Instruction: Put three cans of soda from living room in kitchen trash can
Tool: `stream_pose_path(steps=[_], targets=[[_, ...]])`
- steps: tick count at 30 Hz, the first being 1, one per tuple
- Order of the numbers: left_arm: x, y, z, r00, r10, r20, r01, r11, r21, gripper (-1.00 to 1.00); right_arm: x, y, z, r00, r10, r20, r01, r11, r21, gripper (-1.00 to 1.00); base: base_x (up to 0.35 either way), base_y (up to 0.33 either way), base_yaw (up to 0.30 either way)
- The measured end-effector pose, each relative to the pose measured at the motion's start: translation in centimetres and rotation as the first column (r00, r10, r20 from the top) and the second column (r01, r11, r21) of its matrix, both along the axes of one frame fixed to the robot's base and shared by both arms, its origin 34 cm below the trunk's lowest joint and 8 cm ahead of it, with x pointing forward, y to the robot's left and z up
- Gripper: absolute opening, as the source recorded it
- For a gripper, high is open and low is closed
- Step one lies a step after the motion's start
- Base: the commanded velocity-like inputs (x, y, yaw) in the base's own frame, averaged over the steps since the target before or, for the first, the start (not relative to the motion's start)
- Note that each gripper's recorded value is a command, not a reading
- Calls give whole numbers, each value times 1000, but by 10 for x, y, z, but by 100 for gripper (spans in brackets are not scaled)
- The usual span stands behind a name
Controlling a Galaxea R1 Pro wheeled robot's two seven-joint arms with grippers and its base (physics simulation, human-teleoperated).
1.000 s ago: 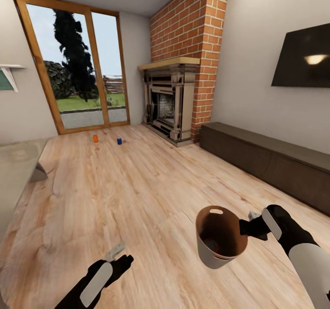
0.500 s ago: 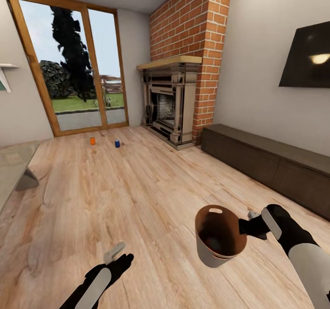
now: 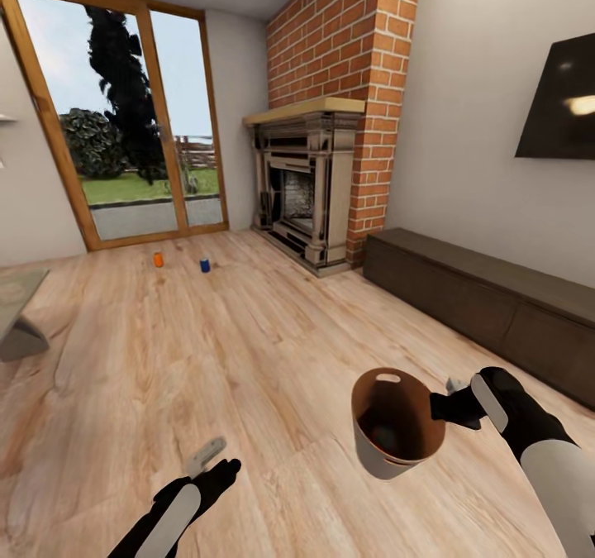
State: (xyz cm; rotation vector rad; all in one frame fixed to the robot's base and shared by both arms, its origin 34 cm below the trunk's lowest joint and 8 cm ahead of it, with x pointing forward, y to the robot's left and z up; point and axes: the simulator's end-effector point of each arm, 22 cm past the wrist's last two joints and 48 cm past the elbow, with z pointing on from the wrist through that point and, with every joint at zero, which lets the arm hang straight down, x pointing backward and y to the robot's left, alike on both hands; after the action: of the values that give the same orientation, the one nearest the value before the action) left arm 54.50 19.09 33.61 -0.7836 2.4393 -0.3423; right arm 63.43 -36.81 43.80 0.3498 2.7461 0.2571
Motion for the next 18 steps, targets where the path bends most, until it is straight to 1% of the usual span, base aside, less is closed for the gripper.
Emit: stream_pose_path(steps=[6, 10, 14, 18], targets=[[0, 0, 0, 1000, 0, 0, 0, 1000, 0, 100, 1, 2, 1, 1000, -1, 4, 1, 1000, 10, -100, 342, -73, 0], [0, 0, 0, 1000, 0, 0, 0, 1000, 0, 100, 0, 1, 0, 1000, 2, 2, -2, 1000, 2, -100, 342, -73, 0], [0, 0, 0, 1000, 0, 0, 0, 1000, 0, 100, 1, 3, 1, 1000, 1, 3, -1, 1000, 7, -100, 342, -69, 0], [0, 0, 0, 1000, 0, 0, 0, 1000, 0, 100, 1, 2, 0, 1000, 2, 2, -2, 1000, 1, -100, 345, -22, 0]])
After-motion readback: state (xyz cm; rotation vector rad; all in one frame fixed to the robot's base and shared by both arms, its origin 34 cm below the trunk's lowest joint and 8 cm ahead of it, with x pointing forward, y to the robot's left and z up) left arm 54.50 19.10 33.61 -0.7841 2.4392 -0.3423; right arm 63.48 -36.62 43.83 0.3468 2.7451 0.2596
